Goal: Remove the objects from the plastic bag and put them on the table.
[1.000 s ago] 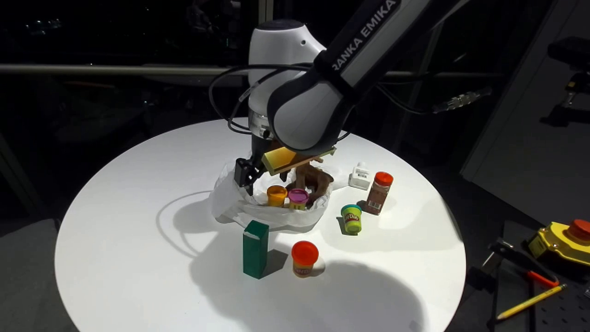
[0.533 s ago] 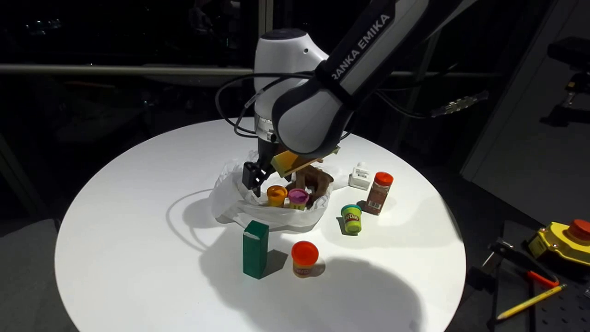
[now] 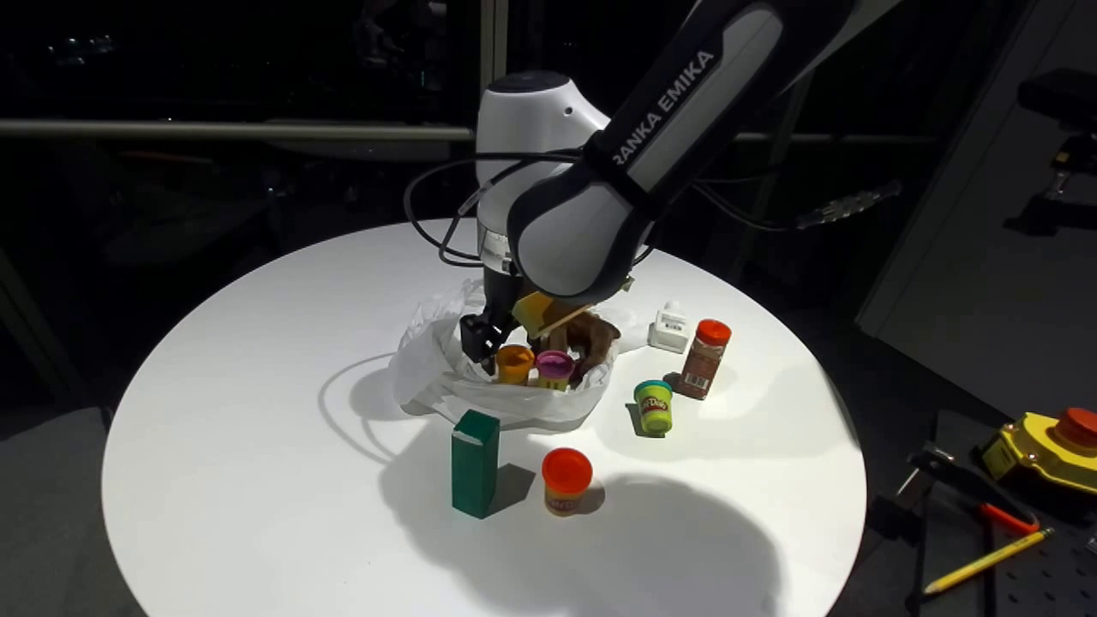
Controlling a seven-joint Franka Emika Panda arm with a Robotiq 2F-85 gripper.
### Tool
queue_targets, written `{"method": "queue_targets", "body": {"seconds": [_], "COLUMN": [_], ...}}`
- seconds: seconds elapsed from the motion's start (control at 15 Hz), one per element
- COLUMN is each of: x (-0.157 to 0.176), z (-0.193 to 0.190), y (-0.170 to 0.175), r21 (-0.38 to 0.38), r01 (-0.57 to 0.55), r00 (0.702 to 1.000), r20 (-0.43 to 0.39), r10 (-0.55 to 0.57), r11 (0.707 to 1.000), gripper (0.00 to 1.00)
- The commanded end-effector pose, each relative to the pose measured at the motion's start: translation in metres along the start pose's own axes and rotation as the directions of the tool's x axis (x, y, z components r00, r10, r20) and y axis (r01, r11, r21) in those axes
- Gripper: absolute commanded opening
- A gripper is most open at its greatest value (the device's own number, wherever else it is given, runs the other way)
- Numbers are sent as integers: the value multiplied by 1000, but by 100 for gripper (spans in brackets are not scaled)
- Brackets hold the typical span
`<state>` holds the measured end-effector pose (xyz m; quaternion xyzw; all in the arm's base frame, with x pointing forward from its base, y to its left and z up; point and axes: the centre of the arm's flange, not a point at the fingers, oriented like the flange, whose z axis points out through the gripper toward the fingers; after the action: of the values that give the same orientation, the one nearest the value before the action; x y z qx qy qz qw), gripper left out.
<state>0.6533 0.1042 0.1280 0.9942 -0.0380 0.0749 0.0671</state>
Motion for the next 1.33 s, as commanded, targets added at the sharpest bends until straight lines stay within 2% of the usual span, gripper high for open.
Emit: {"method": "queue_targets", "body": {"seconds": [0.0,0.2,0.27,0.87,0.93,1.0,1.07,1.13,1.27], "x": [13,14,14,38,39,39,38,37,35], "z": [-5,-9,-14,-91,-91,-91,-89,-85,-75], "y": [4,6,8,33,32,30,28,25,18], "r21": [26,0,-12,-139,-131,-113,-97,-71,-17], "r01": [3,-6,-14,-139,-138,-130,-121,-107,-91], "r00": [1000,1000,1000,989,990,991,993,994,995], "r20": [-5,-4,7,-69,-59,-43,-29,-5,43], "r10": [-3,6,14,131,132,126,119,107,92], "r11": [1000,1000,1000,980,982,985,988,992,996], "gripper": [49,27,24,24,30,71,67,67,79]}}
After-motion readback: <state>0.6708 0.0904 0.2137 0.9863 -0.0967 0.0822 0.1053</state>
